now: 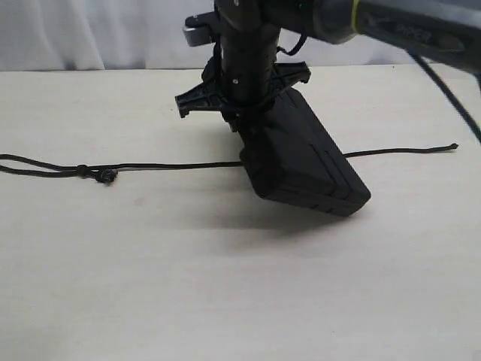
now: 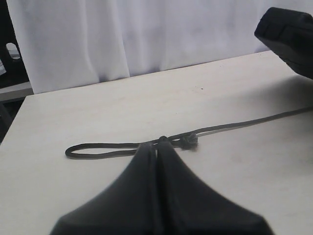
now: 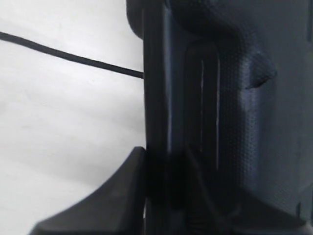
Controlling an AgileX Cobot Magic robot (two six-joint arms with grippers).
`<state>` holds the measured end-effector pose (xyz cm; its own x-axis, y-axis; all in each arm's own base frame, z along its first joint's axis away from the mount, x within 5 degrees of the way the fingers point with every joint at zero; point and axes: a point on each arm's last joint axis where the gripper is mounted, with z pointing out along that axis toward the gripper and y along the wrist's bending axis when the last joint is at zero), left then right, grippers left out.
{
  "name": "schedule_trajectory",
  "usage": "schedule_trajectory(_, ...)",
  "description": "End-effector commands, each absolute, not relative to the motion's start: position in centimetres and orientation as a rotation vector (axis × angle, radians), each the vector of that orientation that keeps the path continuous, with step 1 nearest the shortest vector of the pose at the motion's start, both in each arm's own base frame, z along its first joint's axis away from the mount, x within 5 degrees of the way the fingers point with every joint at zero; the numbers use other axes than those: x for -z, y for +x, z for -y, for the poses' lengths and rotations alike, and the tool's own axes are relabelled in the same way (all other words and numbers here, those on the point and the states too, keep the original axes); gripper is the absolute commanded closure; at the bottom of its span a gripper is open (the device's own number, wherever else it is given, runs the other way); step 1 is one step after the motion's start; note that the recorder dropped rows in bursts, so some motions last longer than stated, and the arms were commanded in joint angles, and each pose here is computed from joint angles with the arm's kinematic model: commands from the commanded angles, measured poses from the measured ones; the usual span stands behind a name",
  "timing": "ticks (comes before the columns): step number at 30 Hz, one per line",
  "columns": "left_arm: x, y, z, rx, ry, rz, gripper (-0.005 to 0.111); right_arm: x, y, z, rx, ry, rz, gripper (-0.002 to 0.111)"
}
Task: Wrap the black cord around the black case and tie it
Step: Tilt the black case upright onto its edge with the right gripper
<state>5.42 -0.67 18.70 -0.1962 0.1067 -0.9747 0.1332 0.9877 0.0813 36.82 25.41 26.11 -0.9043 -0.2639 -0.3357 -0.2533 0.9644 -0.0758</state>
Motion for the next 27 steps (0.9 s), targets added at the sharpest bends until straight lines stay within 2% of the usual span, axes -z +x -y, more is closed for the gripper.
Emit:
schedule_trajectory(1, -18.7, 5.4, 0.7, 0.039, 0.179, -1.760, 0.107, -29.8, 36.9, -23.0, -0.056, -0.347, -2.724, 0.104)
schedule_trajectory(8, -18.7, 5.4, 0.7, 0.039, 0.179, -1.760, 0.107, -31.8, 37.4, -20.4, -0.394, -0.286, -2.763, 0.104)
schedule_trajectory(20, -18.7, 5.4, 0.7, 0.039, 0.179, -1.760, 0.107, -31.2, 38.9, -17.6, -0.784, -0.179, -2.756, 0.104)
schedule_trajectory(27, -18.7, 5.4, 0.7, 0.039, 0.179, -1.760, 0.107, -29.2, 39.5, -14.7, -0.643, -0.126, -2.823, 0.104)
